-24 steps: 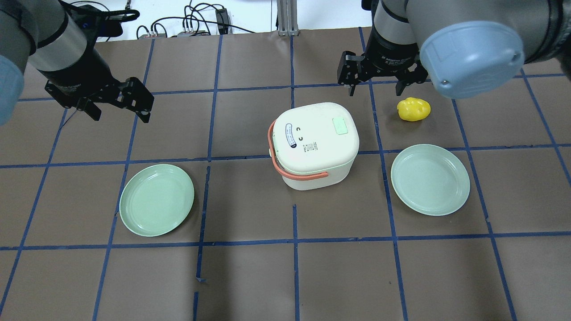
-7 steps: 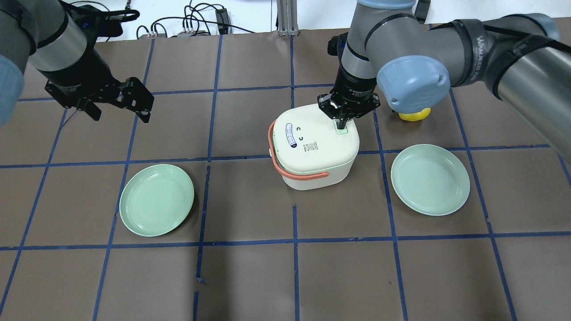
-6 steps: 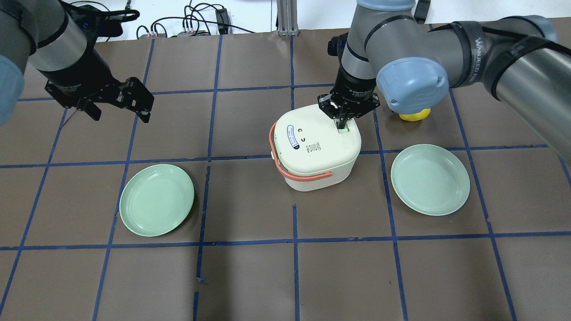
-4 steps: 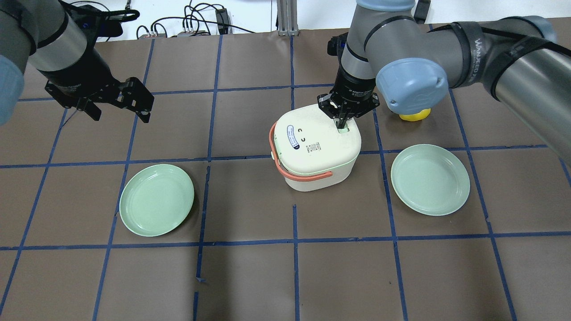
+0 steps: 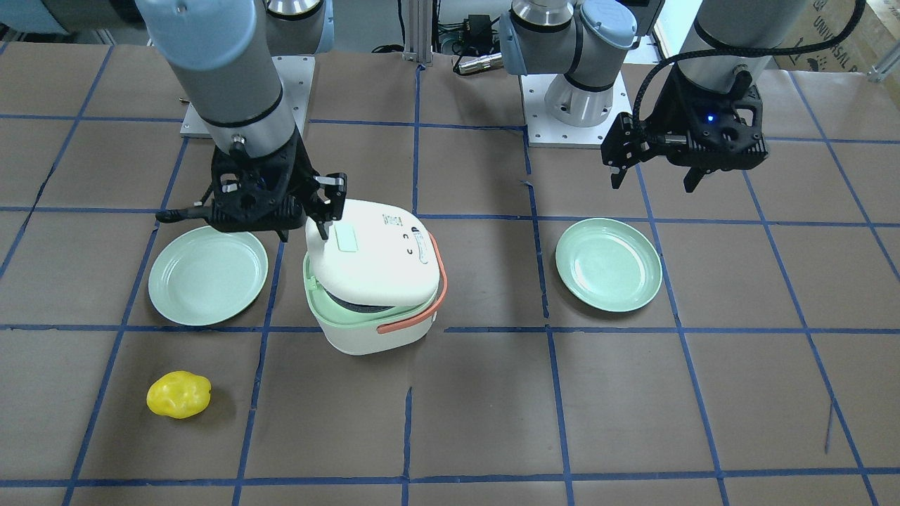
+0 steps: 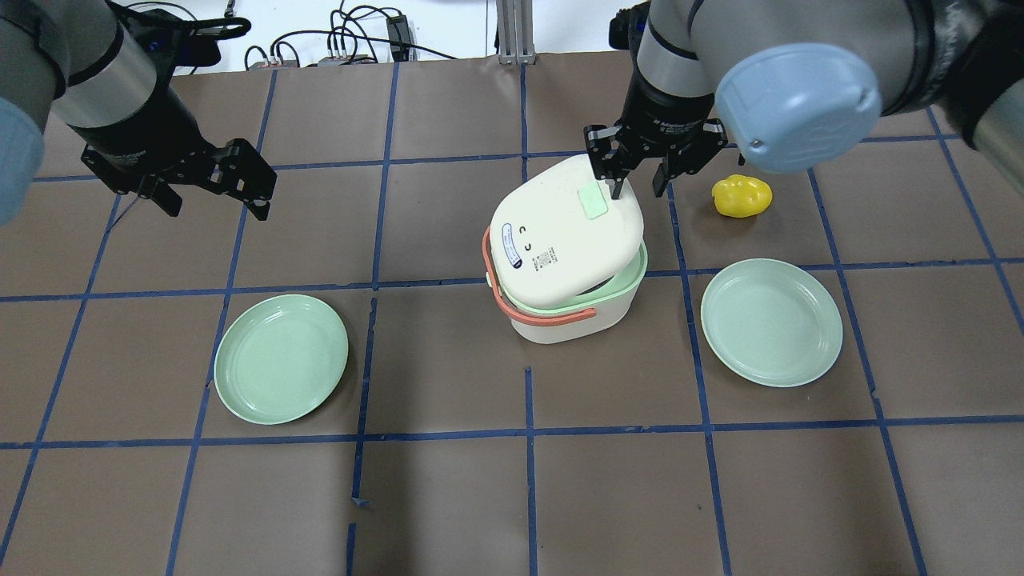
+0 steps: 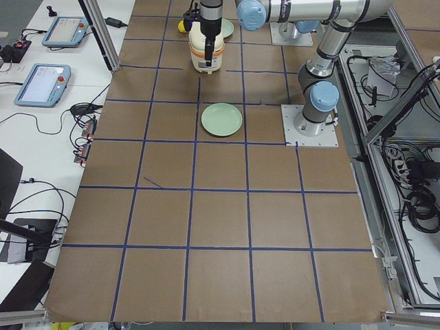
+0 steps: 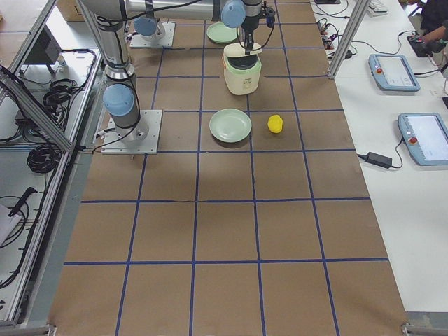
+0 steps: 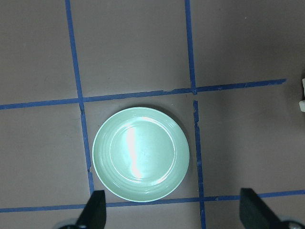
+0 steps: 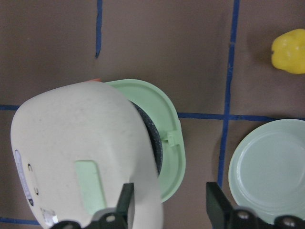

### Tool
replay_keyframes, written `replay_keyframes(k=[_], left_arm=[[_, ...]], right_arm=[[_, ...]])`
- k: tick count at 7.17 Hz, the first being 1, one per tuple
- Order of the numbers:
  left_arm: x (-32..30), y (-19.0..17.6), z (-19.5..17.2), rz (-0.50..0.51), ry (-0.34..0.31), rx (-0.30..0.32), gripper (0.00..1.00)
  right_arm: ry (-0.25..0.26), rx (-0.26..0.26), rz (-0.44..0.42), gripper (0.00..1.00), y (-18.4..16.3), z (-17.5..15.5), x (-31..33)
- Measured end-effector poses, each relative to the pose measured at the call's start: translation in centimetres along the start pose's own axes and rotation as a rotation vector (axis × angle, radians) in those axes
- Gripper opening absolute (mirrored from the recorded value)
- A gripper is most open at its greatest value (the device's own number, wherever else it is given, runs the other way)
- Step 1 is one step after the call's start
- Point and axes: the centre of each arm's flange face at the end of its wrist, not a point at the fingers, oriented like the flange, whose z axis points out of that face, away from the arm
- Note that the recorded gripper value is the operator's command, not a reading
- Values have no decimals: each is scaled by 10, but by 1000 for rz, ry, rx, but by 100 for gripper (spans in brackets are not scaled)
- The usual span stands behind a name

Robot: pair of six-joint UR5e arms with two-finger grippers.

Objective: Press rice cooker button

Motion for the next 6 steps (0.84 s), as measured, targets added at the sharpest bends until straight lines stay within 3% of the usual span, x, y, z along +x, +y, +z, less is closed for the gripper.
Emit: replay_keyframes(k=[2, 3, 6], left_arm=[[0, 0, 0, 0, 0, 0, 100], [0, 0, 0, 0, 0, 0, 100], [0, 0, 0, 0, 0, 0, 100]], right_arm=[[121, 64, -58, 100, 2, -42, 33], [138, 69, -77, 100, 1, -48, 52], [59, 47, -68, 100, 7, -38, 70]])
